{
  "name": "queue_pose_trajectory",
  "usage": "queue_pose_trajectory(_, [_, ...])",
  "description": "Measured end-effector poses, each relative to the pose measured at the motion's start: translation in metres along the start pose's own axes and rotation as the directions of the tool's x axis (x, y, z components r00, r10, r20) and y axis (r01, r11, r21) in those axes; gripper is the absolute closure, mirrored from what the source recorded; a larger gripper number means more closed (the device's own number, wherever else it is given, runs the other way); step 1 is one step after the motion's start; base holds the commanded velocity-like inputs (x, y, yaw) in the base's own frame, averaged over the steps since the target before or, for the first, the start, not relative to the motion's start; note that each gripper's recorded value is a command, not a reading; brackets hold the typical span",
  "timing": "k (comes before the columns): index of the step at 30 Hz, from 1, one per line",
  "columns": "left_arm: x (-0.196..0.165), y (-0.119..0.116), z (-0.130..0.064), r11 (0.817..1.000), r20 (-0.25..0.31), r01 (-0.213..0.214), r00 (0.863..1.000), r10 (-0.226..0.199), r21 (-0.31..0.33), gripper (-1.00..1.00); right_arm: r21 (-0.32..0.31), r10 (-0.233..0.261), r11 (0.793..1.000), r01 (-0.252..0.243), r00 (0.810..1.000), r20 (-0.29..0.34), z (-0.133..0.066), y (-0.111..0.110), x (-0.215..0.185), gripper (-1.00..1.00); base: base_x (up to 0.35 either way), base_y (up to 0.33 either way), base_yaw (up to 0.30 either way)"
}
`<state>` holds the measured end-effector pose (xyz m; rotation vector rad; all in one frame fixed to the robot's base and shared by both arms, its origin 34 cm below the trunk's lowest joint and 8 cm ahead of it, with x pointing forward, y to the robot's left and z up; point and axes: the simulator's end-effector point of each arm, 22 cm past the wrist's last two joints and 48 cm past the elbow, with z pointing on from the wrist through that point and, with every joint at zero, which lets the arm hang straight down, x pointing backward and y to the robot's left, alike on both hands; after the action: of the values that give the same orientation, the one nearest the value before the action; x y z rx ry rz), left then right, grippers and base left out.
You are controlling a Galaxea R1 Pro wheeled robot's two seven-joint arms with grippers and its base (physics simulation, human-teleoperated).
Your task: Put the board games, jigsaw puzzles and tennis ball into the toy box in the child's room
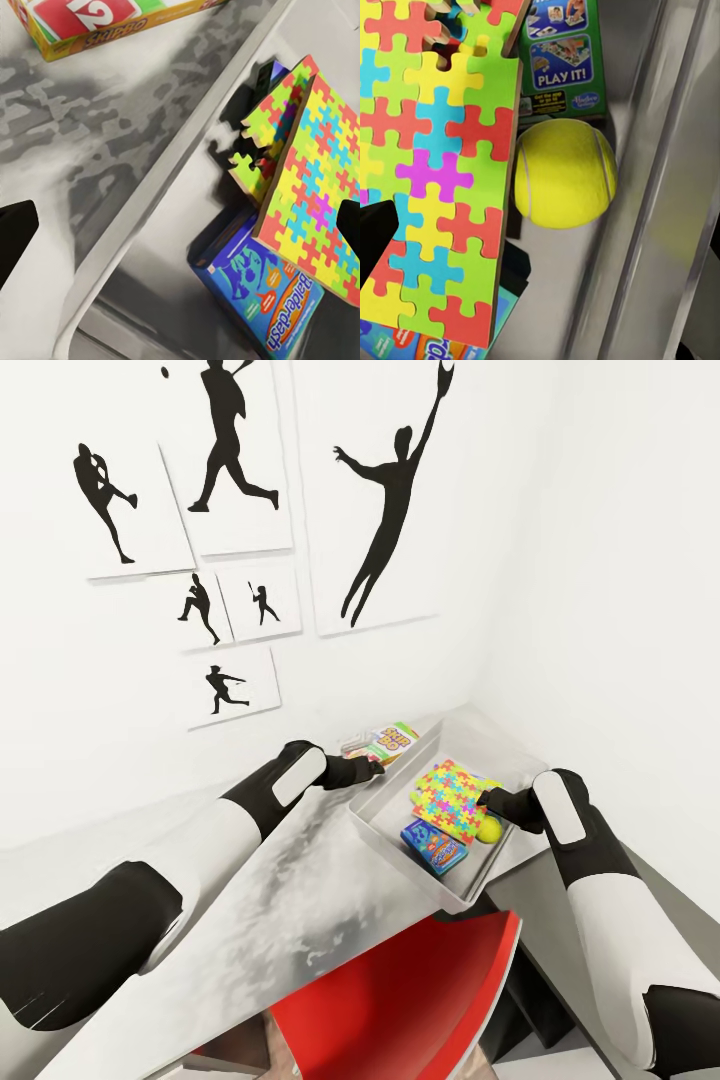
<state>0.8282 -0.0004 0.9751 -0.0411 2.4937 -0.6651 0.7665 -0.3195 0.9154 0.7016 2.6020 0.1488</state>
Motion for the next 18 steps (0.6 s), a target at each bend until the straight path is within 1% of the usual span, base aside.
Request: queue_pose_trajectory(18, [0.0003, 0.0003, 0.0001, 1.0, -0.001, -0.001, 1.0, 0.001, -0.001, -1.0, 0.0, -0.007, 1.0, 0.007, 1.0, -0.001, 0.0001, 0.0017, 0.001, -1.0, 0.0, 0.0, 0.0])
